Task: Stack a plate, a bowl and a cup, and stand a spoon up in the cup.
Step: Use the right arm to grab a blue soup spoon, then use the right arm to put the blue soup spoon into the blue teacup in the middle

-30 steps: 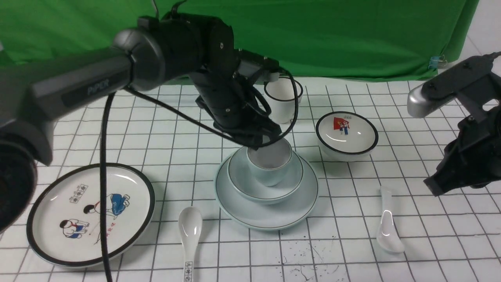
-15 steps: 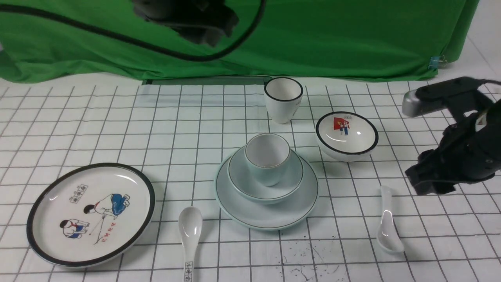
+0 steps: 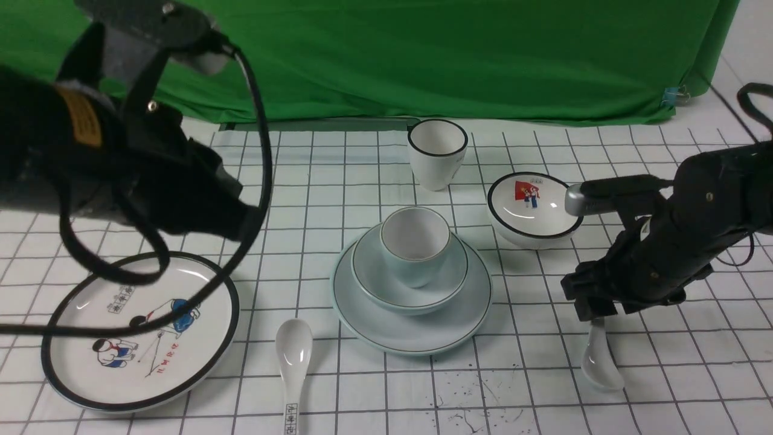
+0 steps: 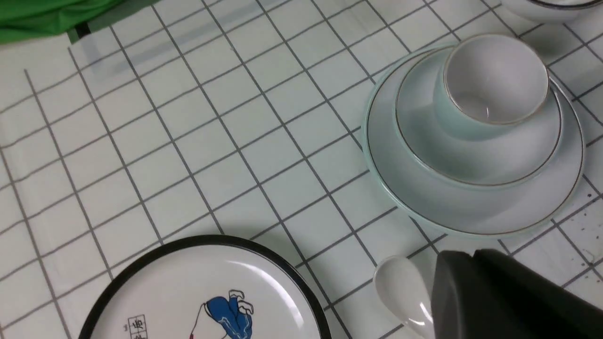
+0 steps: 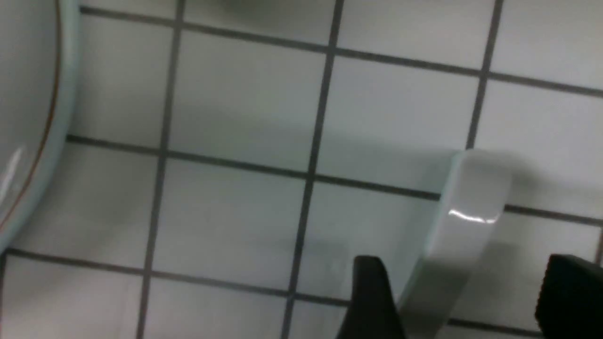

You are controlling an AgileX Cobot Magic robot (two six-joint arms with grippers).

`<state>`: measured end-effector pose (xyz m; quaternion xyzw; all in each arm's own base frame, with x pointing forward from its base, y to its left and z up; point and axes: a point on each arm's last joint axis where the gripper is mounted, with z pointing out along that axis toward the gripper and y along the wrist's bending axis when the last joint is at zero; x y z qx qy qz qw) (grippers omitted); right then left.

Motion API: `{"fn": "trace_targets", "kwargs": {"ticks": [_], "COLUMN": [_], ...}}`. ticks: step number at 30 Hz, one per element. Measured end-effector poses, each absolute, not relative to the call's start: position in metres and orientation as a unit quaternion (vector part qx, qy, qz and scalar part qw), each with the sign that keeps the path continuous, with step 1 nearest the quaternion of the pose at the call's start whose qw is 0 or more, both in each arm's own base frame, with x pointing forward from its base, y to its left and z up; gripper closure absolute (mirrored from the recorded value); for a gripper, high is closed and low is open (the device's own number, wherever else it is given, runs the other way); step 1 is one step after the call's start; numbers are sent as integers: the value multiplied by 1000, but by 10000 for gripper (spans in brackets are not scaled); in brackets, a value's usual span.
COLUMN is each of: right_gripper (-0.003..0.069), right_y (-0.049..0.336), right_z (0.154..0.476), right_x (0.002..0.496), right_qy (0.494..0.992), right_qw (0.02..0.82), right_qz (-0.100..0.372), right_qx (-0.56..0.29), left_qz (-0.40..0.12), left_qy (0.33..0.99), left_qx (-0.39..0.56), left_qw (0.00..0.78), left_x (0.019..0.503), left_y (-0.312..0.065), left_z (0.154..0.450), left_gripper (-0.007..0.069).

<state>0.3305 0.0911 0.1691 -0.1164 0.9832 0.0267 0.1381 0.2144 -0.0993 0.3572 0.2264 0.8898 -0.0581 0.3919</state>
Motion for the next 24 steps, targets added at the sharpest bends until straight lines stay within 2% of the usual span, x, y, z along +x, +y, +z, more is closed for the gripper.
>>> {"fn": "trace_targets", "kwargs": {"ticks": [3, 5, 8, 10, 11, 12, 16, 19, 24], "right_gripper": [212, 257, 339, 436, 445, 494, 489, 489, 489], "right_y": [92, 92, 92, 92, 92, 94, 99, 103, 123], "right_z": [159, 157, 157, 157, 157, 159, 176, 210, 279], "right_x": [333, 335, 336, 336, 336, 335, 330, 321, 304], "right_qy": [985, 985, 985, 984, 984, 983, 978, 966, 917], "right_qw": [129, 130, 131, 132, 132, 133, 149, 198, 335], "right_qz": [26, 24, 22, 22, 22, 23, 27, 34, 58], "right_qx": [-111, -112, -114, -116, -116, -121, -141, -161, -209], "left_qz": [-57, -57, -60, -61, -62, -62, -61, -61, -64], "left_qy": [892, 893, 887, 885, 884, 884, 884, 884, 877], "left_qx": [227, 227, 226, 226, 226, 226, 226, 226, 225], "left_qw": [386, 385, 398, 403, 404, 404, 405, 405, 420], "left_x": [213, 213, 215, 216, 216, 216, 216, 216, 218], "left_y": [-99, -99, -100, -100, -100, -100, -100, -100, -101], "left_z": [350, 348, 350, 350, 350, 350, 351, 351, 353], "left_gripper": [659, 659, 659, 659, 659, 659, 659, 659, 659]}}
